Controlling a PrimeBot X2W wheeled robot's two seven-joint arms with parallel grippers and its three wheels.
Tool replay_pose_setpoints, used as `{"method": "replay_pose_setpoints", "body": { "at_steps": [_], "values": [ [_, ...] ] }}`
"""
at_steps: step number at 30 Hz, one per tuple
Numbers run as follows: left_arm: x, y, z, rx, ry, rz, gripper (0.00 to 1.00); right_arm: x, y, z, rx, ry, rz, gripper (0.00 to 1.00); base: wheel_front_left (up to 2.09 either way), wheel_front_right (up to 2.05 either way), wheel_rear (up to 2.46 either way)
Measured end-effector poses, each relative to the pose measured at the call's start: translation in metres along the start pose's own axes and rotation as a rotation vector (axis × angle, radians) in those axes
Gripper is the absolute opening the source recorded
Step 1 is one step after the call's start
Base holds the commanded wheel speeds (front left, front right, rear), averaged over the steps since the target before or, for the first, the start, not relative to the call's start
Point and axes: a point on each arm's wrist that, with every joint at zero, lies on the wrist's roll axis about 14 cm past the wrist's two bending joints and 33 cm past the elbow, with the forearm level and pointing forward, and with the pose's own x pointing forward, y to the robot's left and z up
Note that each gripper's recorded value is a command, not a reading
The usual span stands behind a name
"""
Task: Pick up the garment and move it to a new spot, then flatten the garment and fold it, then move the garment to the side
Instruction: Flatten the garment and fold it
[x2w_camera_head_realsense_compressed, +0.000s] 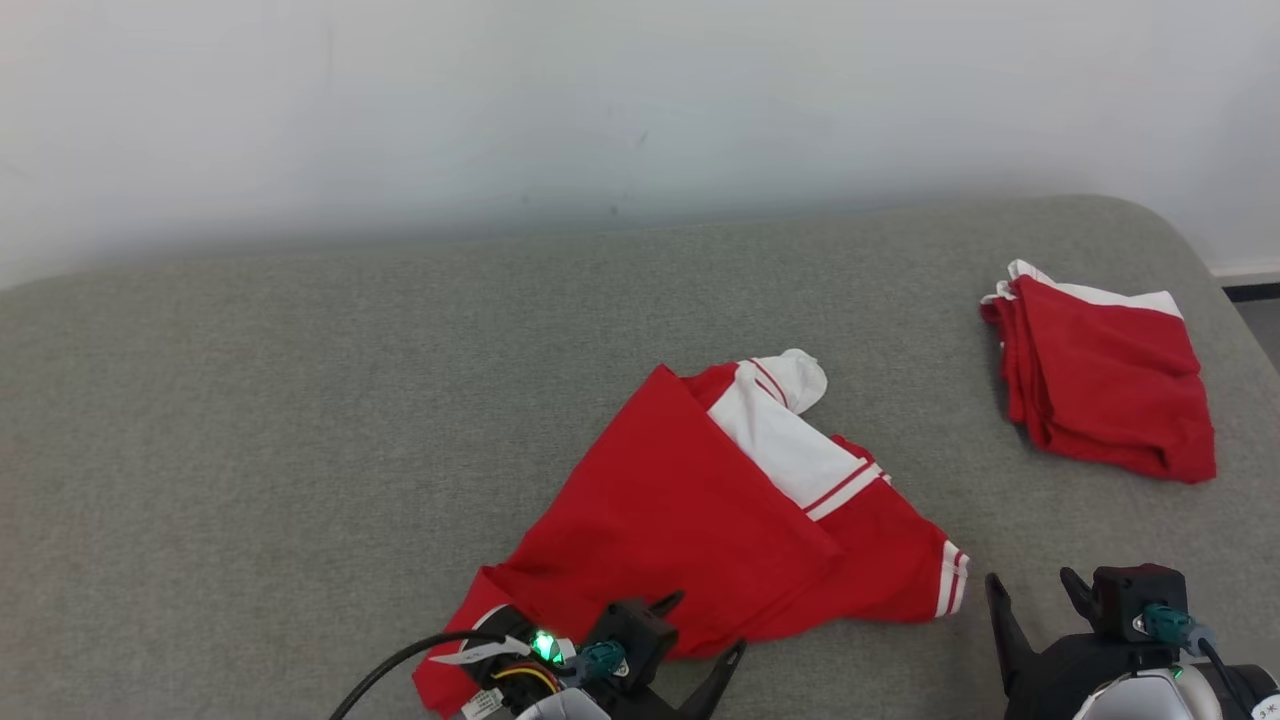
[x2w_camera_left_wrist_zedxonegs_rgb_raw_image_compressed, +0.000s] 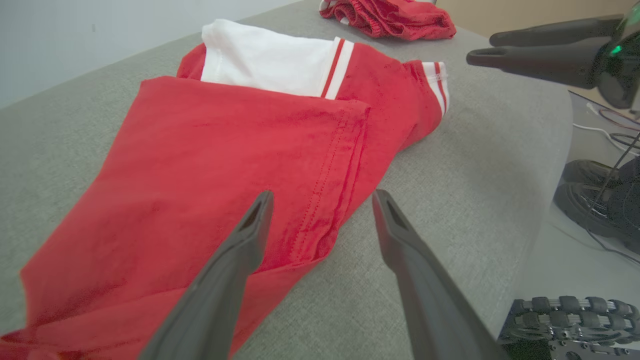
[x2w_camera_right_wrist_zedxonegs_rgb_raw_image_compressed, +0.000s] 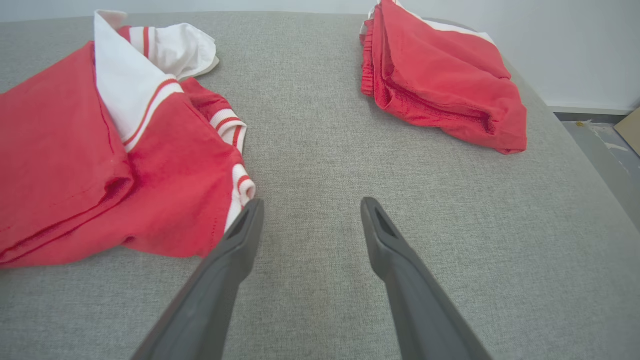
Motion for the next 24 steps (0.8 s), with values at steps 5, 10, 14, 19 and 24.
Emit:
{"method": "replay_pose_setpoints", "body": {
  "at_steps": [5,10,14,19,24],
  "values": [
    [0.019,0.001,-0.013,0.046,0.074,-0.035,1.0,-0.009,-0.006,-0.004,0.031,-0.001,-0.026,1.0,0.0,0.0,0.0],
    [0.041,0.0,-0.013,0.05,0.1,-0.047,1.0,-0.015,-0.012,-0.01,0.058,0.007,-0.051,1.0,0.0,0.0,0.0],
    [0.061,0.002,-0.013,0.068,0.122,-0.051,1.0,-0.019,-0.016,-0.015,0.082,0.014,-0.068,1.0,0.0,0.0,0.0],
    [0.076,-0.006,-0.017,0.073,0.135,-0.085,1.0,-0.023,-0.025,-0.017,0.099,0.011,-0.102,1.0,0.0,0.0,0.0],
    [0.088,-0.023,-0.014,0.063,0.115,-0.129,1.0,-0.03,-0.036,-0.027,0.119,0.031,-0.142,1.0,0.0,0.0,0.0]
  ]
}}
